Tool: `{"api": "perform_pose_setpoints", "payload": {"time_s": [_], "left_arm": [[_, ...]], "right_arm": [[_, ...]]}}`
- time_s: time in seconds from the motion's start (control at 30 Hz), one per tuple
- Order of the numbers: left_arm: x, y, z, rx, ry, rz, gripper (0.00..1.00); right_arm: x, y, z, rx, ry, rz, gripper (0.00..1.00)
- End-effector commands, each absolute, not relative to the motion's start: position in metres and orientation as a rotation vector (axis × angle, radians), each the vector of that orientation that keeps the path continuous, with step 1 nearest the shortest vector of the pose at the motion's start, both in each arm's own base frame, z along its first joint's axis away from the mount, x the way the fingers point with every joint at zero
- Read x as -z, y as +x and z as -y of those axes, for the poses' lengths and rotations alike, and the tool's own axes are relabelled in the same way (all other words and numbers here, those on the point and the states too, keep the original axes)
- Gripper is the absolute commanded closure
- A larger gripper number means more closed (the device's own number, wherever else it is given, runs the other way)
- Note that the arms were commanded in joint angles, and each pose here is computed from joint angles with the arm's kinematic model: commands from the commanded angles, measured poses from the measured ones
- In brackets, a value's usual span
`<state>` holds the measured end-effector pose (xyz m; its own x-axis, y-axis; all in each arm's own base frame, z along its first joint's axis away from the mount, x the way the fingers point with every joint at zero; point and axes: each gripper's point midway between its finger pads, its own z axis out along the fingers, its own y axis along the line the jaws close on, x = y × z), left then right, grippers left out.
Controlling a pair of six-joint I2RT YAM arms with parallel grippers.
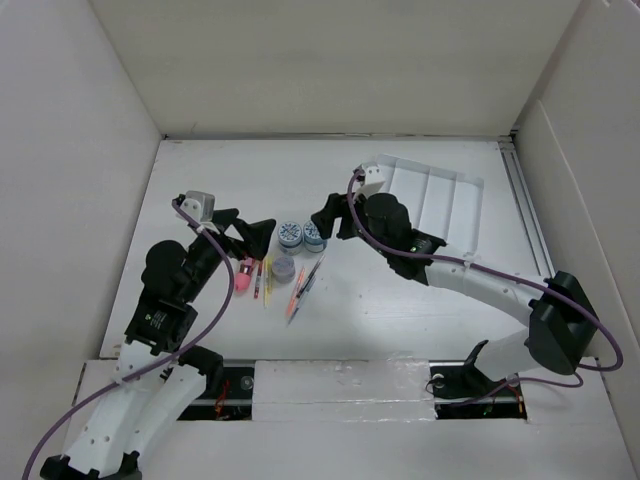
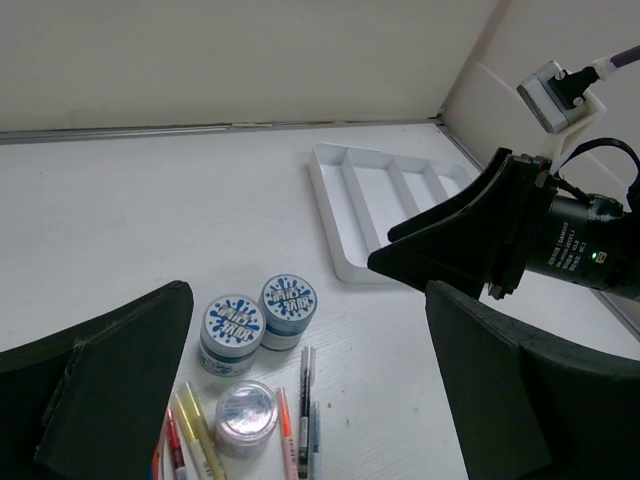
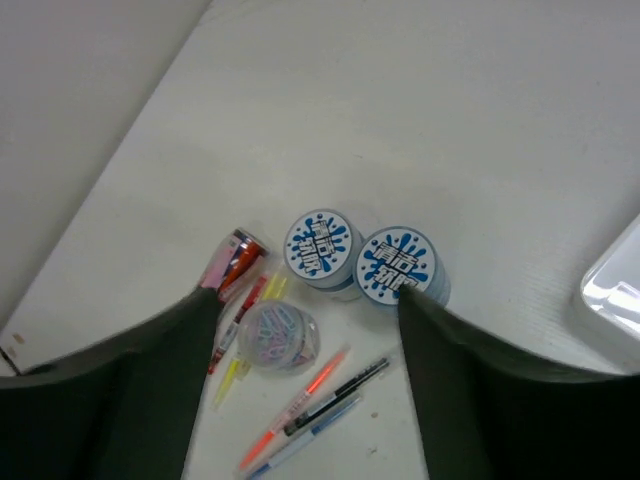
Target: Organize the desk
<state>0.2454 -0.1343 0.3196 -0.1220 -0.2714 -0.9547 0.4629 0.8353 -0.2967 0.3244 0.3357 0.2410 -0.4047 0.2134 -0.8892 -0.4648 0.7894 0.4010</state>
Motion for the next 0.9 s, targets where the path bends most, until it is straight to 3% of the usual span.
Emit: {"api": "perform_pose_setpoints", "payload": {"time_s": [0.0,0.13,0.17,0.27,0.3,0.33,0.4,0.43,0.53,0.57,0.7,0.87], "left_arm": [[-0.339,0.24,0.136,0.645,0.191,-1.504,0.01],[-0.341,0.237,0.14,0.672,0.204,-1.48,0.01],[-0.34,0.238,0.14,0.672,0.197,-1.487,0.01],[-0.341,0.238,0.139,0.675,0.189,-1.482,0.05],[-0.342,0.237,0.139,0.675,0.189,-1.478,0.46],[-0.339,0.24,0.139,0.671,0.183,-1.487,0.68],[-0.336,0.242,0.138,0.662,0.176,-1.509,0.95],[-0.336,0.244,0.136,0.652,0.164,-1.509,0.98],[-0.336,0.246,0.134,0.641,0.142,-1.512,0.9],[-0.335,0.248,0.132,0.63,0.125,-1.521,0.82],[-0.33,0.253,0.127,0.606,0.093,-1.542,0.69],[-0.329,0.253,0.127,0.605,0.094,-1.545,0.62]], "right_arm": [[-0.247,0.324,-0.337,-0.755,-0.194,-1.836,0.23],[-0.241,0.326,-0.332,-0.724,-0.177,-1.857,0.95],[-0.238,0.327,-0.331,-0.715,-0.173,-1.861,1.0],[-0.227,0.332,-0.327,-0.674,-0.167,-1.89,1.0],[-0.222,0.332,-0.324,-0.653,-0.164,-1.91,1.0],[-0.22,0.332,-0.324,-0.648,-0.161,-1.917,0.92],[-0.211,0.333,-0.325,-0.635,-0.175,-1.931,0.71],[-0.207,0.333,-0.326,-0.624,-0.202,-1.937,0.46],[-0.194,0.336,-0.326,-0.561,-0.245,-1.996,0.16],[-0.192,0.336,-0.326,-0.548,-0.259,-2.004,0.13],[-0.171,0.337,-0.334,-0.543,-0.334,-2.066,0.1],[-0.149,0.347,-0.348,-0.531,-0.345,-2.117,0.09]]}}
